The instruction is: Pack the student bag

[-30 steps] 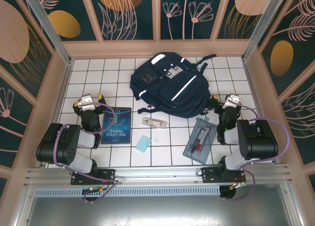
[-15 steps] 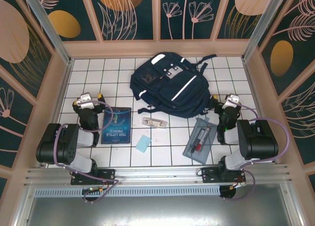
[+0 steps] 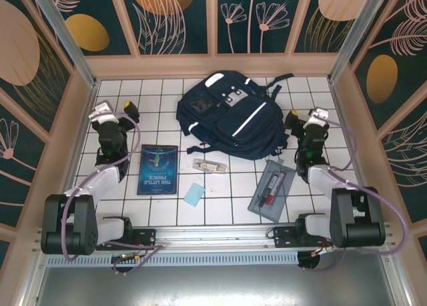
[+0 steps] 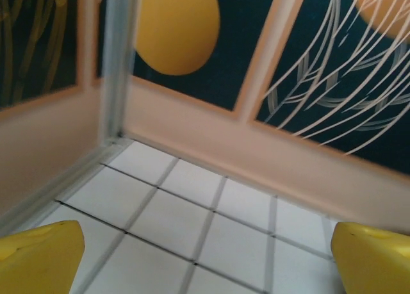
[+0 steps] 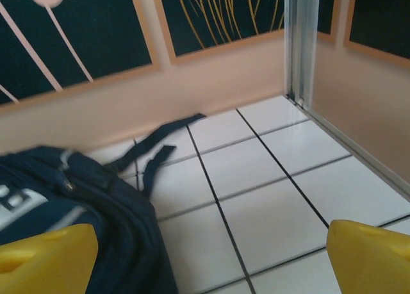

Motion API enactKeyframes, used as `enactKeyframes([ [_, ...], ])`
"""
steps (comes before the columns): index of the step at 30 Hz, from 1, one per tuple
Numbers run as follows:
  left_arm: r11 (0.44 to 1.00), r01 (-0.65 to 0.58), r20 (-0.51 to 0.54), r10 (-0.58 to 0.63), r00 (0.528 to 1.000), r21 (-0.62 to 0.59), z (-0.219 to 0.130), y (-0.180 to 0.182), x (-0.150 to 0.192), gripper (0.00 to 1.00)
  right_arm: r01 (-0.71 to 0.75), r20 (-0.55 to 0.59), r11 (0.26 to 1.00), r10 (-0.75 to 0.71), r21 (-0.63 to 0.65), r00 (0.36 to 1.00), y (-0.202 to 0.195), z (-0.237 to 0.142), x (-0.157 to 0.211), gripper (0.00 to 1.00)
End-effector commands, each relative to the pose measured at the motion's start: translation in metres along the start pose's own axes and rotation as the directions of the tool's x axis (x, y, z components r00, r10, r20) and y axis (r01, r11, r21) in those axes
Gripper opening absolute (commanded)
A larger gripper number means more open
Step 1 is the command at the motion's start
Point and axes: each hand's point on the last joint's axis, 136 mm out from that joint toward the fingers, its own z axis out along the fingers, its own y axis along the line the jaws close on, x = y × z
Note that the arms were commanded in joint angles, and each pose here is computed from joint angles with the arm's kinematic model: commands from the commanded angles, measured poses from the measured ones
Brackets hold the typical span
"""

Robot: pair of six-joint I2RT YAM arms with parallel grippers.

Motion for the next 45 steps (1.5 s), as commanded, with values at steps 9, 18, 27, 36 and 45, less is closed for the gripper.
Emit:
enactKeyframes([
  [9,0.852,0.516,-0.593,-0.370,0.715,0.090,-0.006,-0.102,0.131,0.98,-0.317,-0.518,0.941,0.332,0.120,0.788,0.030,-0.041,0.086,0.99],
  [18,0.781,0.623,-0.724,-0.451,0.522,-0.037,-0.013,-0.151,0.207,0.98,-0.510,-0.614,0.854,0.457,0.102,0.643,0.059,-0.060,0.116,0.99],
  [27,0.757,0.642,-0.778,-0.475,0.410,-0.124,-0.009,-0.184,0.255,0.96,-0.519,-0.623,0.852,0.440,0.062,0.647,0.068,-0.049,0.122,0.98],
  [36,0.755,0.626,-0.778,-0.508,0.371,-0.195,0.002,-0.188,0.292,0.71,-0.507,-0.616,0.861,0.427,0.052,0.662,0.069,-0.042,0.126,0.98],
  [45,0.724,0.689,-0.811,-0.426,0.401,-0.039,0.001,-0.224,0.256,0.00,-0.430,-0.628,0.903,0.336,0.002,0.702,0.081,-0.008,0.129,0.98],
])
